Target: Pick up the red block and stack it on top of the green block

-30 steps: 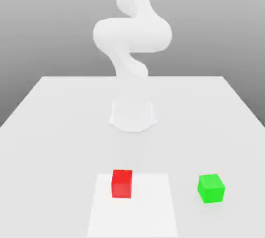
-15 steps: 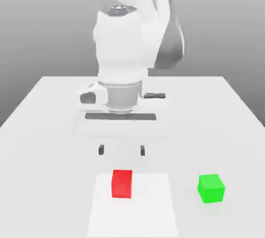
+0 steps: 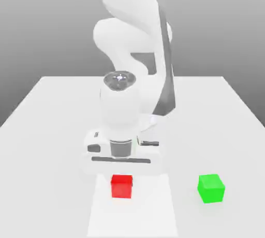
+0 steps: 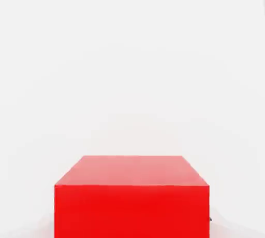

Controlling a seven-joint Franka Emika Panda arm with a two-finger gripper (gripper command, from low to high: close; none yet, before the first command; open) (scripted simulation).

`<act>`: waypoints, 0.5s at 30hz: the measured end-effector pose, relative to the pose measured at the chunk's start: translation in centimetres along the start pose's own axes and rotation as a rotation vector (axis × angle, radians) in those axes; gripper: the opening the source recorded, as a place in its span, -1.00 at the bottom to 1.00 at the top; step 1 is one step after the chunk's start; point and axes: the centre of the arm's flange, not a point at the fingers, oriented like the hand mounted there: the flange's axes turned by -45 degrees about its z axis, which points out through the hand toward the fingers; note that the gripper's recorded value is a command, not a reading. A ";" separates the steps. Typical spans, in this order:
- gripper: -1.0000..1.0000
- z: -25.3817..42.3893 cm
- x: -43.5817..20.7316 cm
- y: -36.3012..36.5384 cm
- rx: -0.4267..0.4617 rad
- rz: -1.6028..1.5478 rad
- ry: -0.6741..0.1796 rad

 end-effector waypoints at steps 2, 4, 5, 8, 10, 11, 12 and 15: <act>-1.00 -1.4 0.1 0.0 0.000 -0.001 0.000; -1.00 -3.2 0.2 0.0 0.000 -0.001 0.000; -1.00 -4.1 0.1 0.0 0.000 0.000 0.000; -1.00 -6.3 0.4 -0.6 0.000 0.021 0.000; -1.00 -7.2 0.9 -6.3 0.000 -0.053 0.000; -1.00 -7.6 0.8 -9.6 0.000 -0.093 0.001; -1.00 -8.0 0.6 -12.0 0.000 -0.109 0.001; -1.00 -9.1 -0.4 -18.8 0.000 -0.142 0.001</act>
